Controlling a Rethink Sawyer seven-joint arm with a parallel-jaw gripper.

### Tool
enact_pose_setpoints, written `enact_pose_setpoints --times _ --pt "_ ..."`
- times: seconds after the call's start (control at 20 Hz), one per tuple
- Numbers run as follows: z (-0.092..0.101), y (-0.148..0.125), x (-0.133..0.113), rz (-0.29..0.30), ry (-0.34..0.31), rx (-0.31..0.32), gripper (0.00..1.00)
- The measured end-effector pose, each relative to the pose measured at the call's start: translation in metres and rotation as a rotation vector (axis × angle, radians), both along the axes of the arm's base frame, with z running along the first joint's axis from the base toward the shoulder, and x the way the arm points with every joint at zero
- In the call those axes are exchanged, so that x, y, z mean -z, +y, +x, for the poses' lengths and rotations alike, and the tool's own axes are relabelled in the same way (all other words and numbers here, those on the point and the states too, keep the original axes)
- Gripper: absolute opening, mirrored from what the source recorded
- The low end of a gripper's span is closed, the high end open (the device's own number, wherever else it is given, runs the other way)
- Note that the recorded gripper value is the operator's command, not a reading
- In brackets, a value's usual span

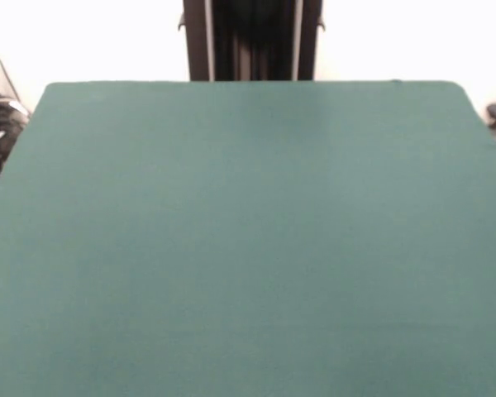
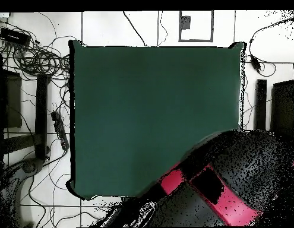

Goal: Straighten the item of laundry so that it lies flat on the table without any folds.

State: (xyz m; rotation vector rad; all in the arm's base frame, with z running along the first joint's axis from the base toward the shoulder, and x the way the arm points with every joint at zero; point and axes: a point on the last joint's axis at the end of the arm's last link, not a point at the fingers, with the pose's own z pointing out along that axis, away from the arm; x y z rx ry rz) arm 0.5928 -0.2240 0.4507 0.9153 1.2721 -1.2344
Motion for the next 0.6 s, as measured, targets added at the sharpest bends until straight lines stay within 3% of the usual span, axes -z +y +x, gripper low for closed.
enact_pose_setpoints --times 0.6 --pt "-0.004 0.068 0.061 -0.011 0.024 0.080 0.00"
